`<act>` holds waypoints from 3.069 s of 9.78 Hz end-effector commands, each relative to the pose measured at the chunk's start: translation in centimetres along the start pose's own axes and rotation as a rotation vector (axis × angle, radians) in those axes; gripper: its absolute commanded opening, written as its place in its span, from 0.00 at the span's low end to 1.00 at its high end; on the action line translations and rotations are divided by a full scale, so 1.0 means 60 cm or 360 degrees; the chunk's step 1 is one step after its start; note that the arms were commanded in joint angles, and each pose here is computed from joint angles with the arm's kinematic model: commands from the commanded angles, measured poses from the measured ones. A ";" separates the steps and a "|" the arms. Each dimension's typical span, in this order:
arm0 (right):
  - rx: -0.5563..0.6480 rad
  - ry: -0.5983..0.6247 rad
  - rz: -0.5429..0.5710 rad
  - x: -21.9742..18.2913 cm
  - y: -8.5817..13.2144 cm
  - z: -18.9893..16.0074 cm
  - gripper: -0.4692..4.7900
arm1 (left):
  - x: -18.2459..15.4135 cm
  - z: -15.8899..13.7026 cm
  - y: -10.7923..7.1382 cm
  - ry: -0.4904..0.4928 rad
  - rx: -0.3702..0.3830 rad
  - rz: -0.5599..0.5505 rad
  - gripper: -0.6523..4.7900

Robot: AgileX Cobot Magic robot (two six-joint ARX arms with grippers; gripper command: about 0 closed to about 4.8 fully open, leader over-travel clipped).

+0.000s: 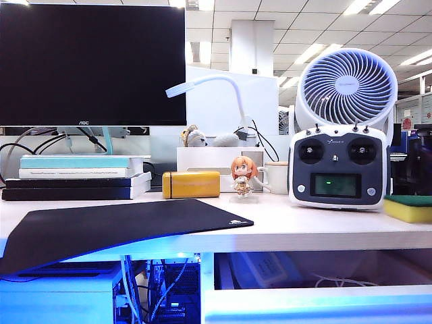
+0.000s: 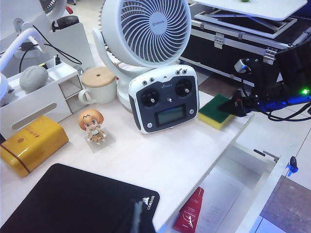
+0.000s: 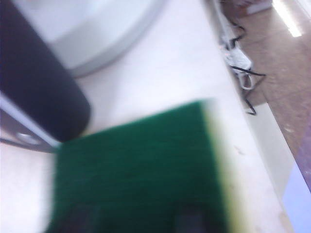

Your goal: Open the drawer, place the cleaning sponge inside, then close the drawer.

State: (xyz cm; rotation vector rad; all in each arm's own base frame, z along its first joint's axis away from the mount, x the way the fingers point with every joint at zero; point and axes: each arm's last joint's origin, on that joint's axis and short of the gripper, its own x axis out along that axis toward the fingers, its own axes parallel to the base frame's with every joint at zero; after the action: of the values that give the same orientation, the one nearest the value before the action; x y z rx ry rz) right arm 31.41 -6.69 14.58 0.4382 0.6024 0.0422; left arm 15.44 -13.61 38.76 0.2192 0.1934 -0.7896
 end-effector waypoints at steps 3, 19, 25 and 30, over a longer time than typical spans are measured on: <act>-0.0021 0.0105 0.0161 -0.001 0.006 -0.009 0.16 | -0.002 0.004 0.000 -0.0029 0.0012 0.0004 0.11; 0.0001 0.0180 0.0200 0.023 -0.002 0.051 0.09 | -0.001 0.004 0.000 -0.0027 0.0012 0.0003 0.11; 0.0006 0.0205 0.0203 -0.076 0.048 0.083 0.09 | -0.001 0.004 0.001 -0.0028 0.0012 0.0003 0.11; 0.0003 0.0795 0.0192 -0.092 0.123 -0.037 0.09 | -0.001 0.004 0.001 -0.0028 0.0012 0.0004 0.11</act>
State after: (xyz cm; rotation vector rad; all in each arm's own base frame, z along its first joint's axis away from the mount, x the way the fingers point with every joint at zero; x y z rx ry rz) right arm 26.12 -0.02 19.10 0.4807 1.0889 0.2892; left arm 15.47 -13.63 38.74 0.2200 0.1947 -0.7897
